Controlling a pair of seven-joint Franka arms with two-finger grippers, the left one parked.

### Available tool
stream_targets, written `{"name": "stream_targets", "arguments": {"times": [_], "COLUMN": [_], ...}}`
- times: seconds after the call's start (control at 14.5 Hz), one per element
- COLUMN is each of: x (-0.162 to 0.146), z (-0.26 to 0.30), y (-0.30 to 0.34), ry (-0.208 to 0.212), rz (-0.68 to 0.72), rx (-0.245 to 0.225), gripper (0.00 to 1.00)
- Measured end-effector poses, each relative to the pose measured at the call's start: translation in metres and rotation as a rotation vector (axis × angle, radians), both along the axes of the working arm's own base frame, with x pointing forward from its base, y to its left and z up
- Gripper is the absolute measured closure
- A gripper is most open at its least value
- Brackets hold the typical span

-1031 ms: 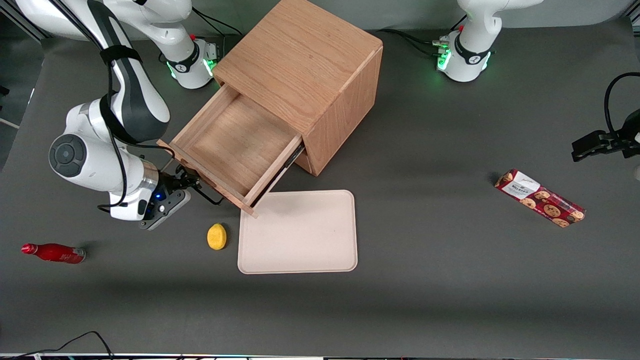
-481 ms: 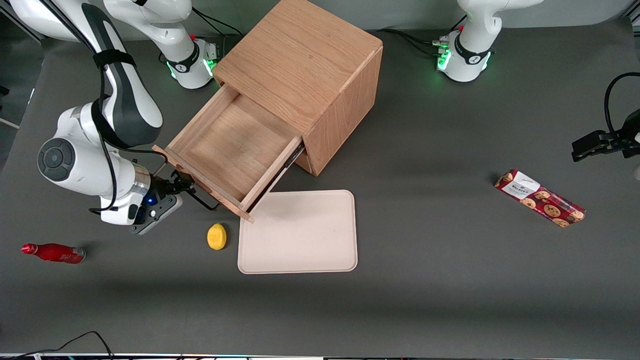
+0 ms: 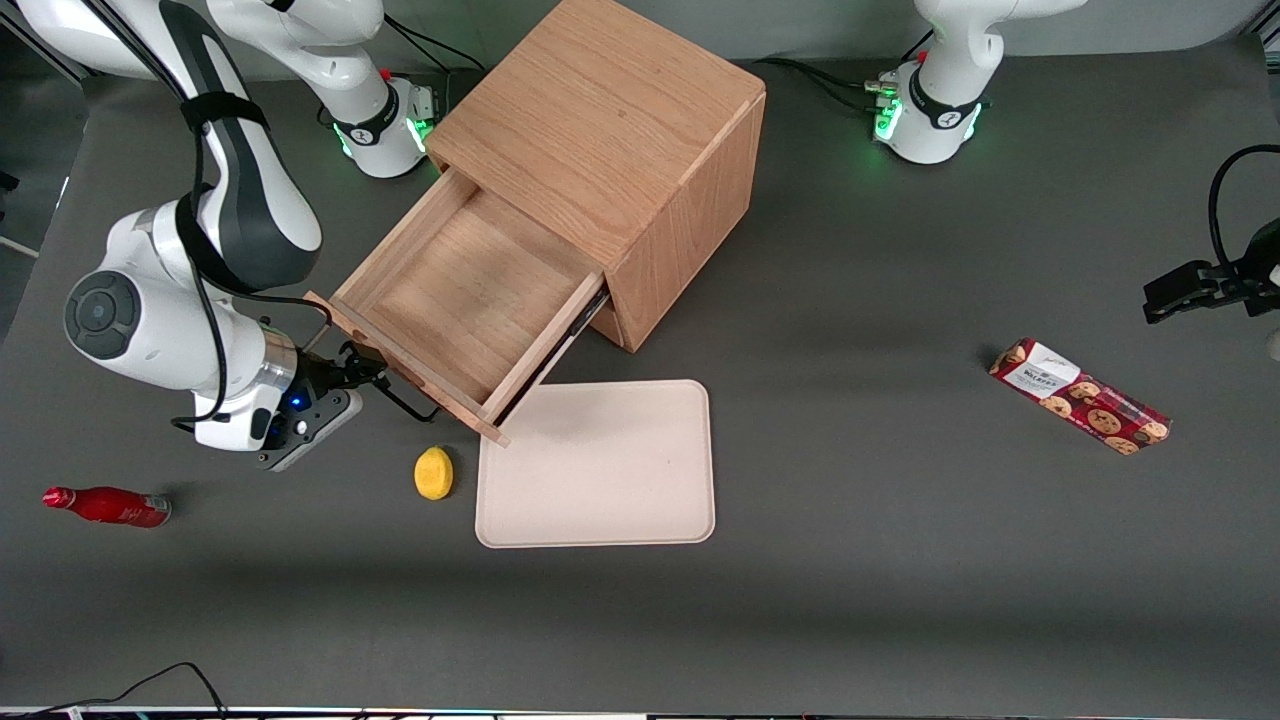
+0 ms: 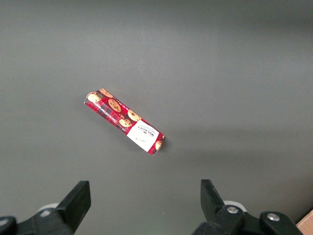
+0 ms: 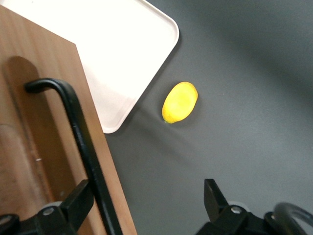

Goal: Open upper drawer

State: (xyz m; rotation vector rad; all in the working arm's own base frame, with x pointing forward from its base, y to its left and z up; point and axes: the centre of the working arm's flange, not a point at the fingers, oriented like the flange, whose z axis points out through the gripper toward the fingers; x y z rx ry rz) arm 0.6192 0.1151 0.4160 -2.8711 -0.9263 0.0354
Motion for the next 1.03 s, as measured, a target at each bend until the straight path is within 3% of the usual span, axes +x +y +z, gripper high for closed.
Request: {"name": "stream_targets", "arguments": {"times": [0.34, 0.55, 0.83, 1.03], "x": [0.004, -0.002, -0.031, -0.051], "z": [0.063, 0.106, 0.146, 0.177], "y": [-0.011, -0.040, -0.073, -0.090], "ry": [-0.002, -0.029, 0.021, 0.010], "rz": [-0.027, -0.177, -0.359, -0.494], "rx": [-0.008, -0.030, -0.123, -0.143], "gripper": [0.00, 0.00, 0.00, 0.00]}}
